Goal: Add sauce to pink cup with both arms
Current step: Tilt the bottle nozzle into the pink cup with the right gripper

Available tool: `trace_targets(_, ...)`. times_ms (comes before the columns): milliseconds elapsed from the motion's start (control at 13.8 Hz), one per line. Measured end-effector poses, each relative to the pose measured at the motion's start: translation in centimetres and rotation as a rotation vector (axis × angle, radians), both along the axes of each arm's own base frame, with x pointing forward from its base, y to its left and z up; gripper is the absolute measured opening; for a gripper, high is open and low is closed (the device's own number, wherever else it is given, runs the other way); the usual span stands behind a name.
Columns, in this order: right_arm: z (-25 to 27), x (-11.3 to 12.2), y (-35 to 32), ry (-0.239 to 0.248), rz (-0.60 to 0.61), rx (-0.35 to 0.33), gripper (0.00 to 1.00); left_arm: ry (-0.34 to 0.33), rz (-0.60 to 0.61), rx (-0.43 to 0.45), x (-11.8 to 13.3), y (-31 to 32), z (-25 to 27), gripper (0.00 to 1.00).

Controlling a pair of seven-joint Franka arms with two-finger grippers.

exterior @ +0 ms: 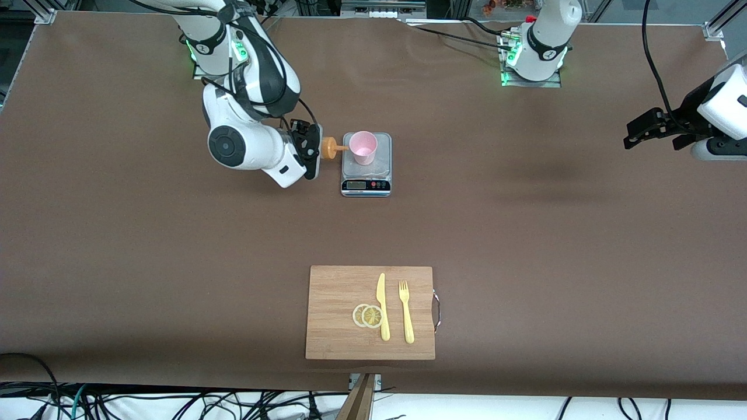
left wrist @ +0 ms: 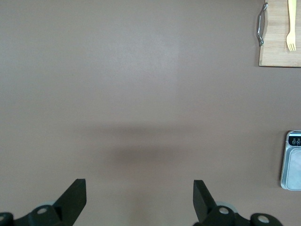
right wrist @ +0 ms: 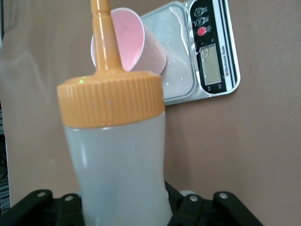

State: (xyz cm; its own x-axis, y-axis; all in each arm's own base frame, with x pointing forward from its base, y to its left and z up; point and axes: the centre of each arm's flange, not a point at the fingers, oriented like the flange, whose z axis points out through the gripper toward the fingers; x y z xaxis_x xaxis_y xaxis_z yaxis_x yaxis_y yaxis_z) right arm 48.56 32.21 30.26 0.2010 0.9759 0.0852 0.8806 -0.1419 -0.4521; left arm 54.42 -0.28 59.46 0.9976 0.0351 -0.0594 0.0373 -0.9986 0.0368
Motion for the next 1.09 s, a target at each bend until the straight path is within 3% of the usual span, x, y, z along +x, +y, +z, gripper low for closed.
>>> trace_targets(508,-0.8,-2.1,2.3,-0.015,0.043,-0.087,0.31,0.003,-0.003,0.000,0.1,-0.1,-0.2,1.00)
trace_targets(1089,-1.8,-2.8,3.0,-0.034,0.082,-0.153,0.31,0.008,-0.005,0.001,0.4,-0.2,-0.5,1.00)
